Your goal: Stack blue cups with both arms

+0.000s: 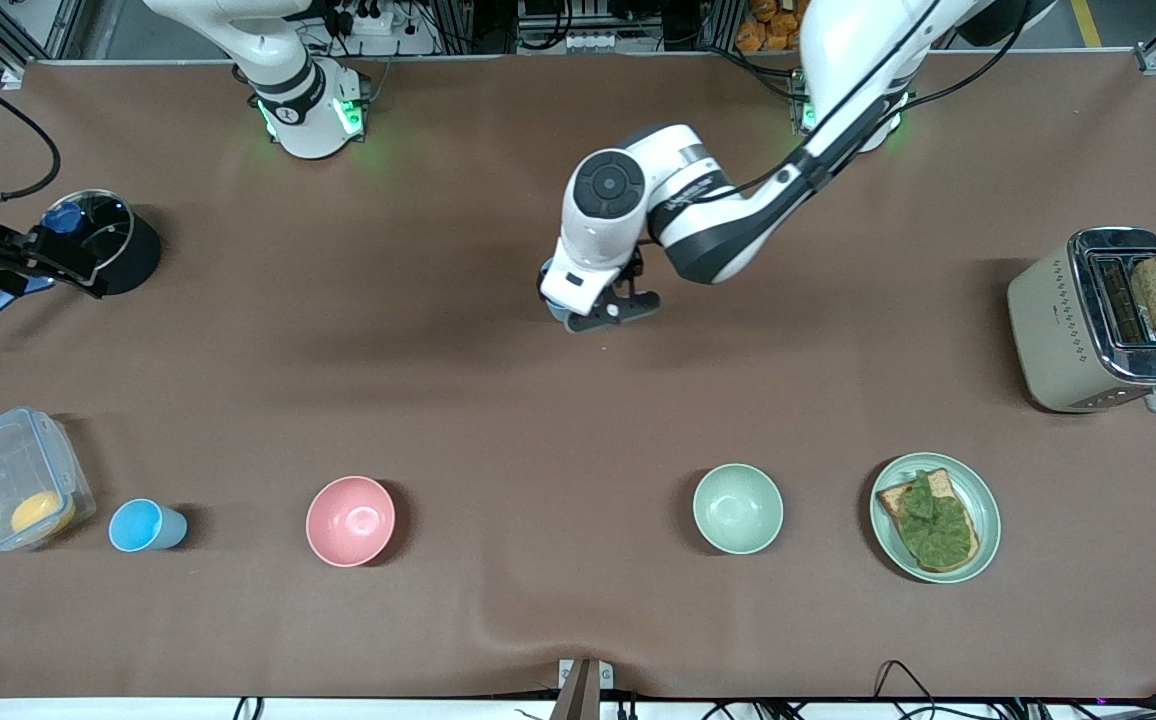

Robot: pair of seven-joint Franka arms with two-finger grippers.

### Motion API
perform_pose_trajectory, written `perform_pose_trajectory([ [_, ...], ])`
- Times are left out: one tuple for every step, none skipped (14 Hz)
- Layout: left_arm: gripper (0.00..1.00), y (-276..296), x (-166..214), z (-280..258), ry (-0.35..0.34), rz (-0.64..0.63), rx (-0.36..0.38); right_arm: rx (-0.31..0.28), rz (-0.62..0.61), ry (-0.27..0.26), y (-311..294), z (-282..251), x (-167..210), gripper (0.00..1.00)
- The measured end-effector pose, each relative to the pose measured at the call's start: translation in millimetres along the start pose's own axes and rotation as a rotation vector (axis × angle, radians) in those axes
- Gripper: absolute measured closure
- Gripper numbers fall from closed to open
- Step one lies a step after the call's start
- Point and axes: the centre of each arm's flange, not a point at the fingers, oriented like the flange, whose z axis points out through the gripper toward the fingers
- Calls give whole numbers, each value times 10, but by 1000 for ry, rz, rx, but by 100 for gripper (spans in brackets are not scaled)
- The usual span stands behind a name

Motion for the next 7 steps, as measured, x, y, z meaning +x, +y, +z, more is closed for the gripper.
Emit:
perform_pose_trajectory([
  [0,-100,199,-204,12,-14,2,0,0,-2,-2,-4,-3,0],
  [0,-230,408,-407,29,-35,-3,0,-1,-3,-5,-6,-4,0],
  [0,-396,620,-593,46,-49,-5,0,-2,-4,-8,-5,-6,0],
  [0,-596,823,-750,58,-50,4,0,-2,-5,-9,-4,-7,0],
  [0,-824,1024,-908,69,-38,17,0,-2,-6,-12,-4,-8,0],
  [0,-1067,1213,-1075,81,-21,28,0,-3,-7,-14,-3,-9,0],
  [0,-1311,1378,-1242,93,-8,38,0,-3,-7,-17,-3,-9,0],
])
